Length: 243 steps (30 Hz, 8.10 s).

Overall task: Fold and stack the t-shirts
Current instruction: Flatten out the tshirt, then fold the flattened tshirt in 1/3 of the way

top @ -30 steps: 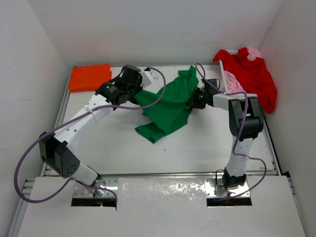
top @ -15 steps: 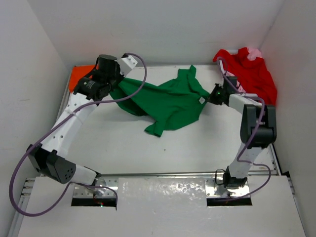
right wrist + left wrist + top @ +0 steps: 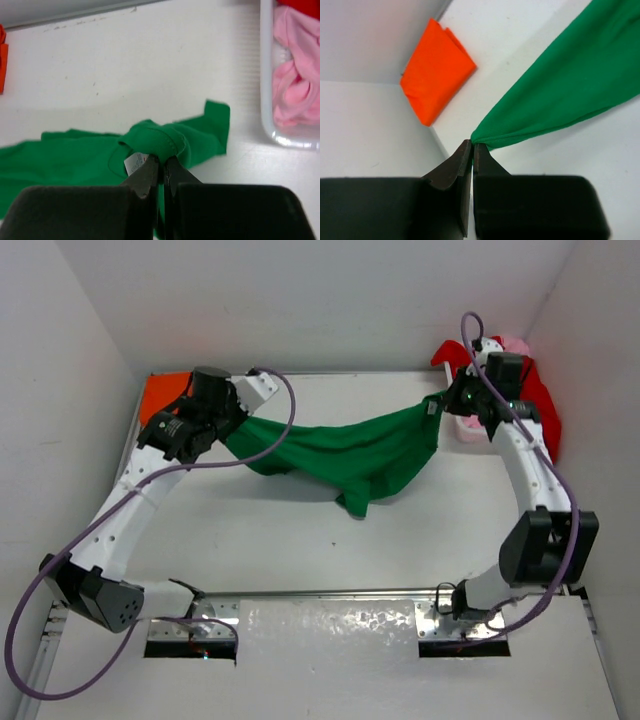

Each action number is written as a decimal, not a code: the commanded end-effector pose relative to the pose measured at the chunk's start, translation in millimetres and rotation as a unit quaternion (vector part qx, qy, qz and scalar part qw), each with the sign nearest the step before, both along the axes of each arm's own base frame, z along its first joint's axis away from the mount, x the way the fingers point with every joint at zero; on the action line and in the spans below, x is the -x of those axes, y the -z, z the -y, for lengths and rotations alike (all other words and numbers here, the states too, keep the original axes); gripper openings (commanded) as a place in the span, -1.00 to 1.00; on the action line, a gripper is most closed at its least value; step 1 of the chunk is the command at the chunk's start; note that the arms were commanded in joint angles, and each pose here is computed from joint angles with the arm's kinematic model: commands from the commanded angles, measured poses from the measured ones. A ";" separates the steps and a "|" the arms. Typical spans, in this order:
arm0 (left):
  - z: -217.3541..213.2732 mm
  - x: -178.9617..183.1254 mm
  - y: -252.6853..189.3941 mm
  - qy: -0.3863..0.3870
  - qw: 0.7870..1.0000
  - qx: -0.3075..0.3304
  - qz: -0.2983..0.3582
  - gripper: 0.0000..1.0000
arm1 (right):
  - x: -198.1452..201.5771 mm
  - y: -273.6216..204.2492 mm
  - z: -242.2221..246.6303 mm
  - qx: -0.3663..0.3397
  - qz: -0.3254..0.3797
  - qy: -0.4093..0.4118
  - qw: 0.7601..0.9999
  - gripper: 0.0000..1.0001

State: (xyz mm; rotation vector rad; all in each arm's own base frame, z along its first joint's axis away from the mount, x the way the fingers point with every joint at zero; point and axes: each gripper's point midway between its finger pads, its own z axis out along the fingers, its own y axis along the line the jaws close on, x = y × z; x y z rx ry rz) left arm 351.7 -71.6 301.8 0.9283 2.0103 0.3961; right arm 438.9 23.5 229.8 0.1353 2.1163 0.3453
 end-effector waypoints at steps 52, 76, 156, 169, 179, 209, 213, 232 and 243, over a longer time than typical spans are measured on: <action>-42.7 -31.3 128.9 -0.067 0.996 0.015 -0.061 -1.00 | 33.3 207.6 -155.8 -0.130 -0.229 -0.030 0.964 -1.00; -44.5 -122.3 -112.8 0.001 0.966 0.123 0.229 -1.00 | -56.5 -154.5 -40.4 -0.063 0.190 -0.047 0.979 -1.00; -78.7 56.0 246.4 -0.070 0.970 0.020 -0.231 -1.00 | -119.8 10.7 -94.1 0.054 -0.023 -0.054 0.997 0.98; -70.5 56.6 229.8 -0.058 0.980 0.035 -0.188 -1.00 | 139.4 161.9 -86.1 -0.058 -0.190 -0.002 0.980 0.11; -68.4 61.5 225.9 -0.054 0.982 0.043 -0.174 -1.00 | 192.6 219.9 -110.8 -0.111 -0.245 0.039 0.962 0.26; -78.7 126.8 220.6 0.000 0.975 -0.012 -0.223 -1.00 | 273.5 232.0 -65.3 -0.050 -0.256 0.052 0.964 -1.00; -71.8 152.0 233.5 0.020 0.966 0.001 -0.260 -1.00 | 293.2 226.9 -56.9 -0.038 -0.253 0.042 0.966 -1.00; -69.2 18.1 209.3 -0.064 0.969 0.040 -0.236 -1.00 | 82.4 126.2 -51.5 0.025 -0.125 -0.005 0.992 -1.00; -87.8 -39.7 223.8 -0.109 0.964 0.024 -0.241 -1.00 | 13.5 154.4 -48.3 0.033 -0.154 -0.016 0.987 -1.00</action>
